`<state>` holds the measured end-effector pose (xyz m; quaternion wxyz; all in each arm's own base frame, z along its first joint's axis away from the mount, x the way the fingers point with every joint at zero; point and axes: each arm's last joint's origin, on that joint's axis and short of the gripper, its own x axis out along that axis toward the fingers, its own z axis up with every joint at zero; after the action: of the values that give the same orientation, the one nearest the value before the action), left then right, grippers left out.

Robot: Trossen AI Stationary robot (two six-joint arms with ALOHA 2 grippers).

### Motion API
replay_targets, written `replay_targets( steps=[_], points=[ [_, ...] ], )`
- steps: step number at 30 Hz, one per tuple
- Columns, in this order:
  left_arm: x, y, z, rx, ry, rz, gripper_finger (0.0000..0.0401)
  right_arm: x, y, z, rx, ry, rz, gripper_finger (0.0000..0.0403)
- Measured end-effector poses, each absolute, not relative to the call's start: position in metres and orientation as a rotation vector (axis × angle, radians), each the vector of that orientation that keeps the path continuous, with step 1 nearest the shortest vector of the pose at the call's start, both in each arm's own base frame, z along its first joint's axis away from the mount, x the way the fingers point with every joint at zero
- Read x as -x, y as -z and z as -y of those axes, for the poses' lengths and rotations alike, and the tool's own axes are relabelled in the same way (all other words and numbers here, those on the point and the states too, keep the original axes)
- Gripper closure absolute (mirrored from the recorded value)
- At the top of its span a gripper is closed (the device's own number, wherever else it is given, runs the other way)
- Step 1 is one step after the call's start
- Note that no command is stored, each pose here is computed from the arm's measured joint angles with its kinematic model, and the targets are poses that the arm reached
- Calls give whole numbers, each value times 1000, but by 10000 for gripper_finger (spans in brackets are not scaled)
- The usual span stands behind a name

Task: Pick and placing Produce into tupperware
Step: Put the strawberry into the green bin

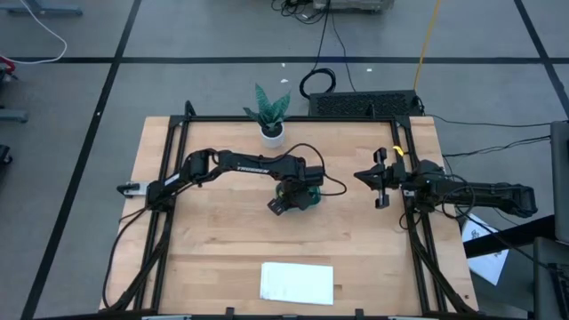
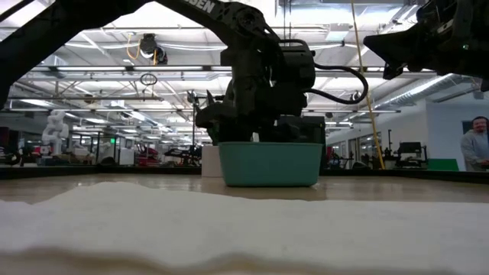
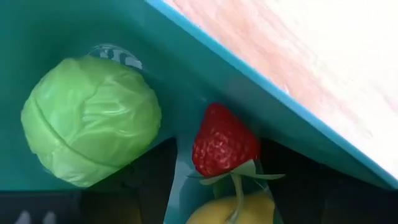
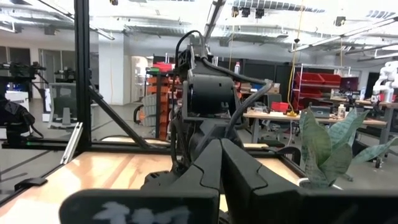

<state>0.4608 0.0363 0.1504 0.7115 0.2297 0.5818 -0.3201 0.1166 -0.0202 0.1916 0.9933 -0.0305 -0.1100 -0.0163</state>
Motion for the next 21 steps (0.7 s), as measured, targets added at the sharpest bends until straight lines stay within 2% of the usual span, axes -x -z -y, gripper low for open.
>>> replay_targets(
  steps=[13, 21],
  points=[
    [-461, -151, -42, -644, 584, -1374, 160, -118, -185, 20, 36, 31, 156, 403],
    [-462, -156, -42, -648, 565, -1351, 160, -118, -186, 20, 37, 31, 162, 403]
  ],
)
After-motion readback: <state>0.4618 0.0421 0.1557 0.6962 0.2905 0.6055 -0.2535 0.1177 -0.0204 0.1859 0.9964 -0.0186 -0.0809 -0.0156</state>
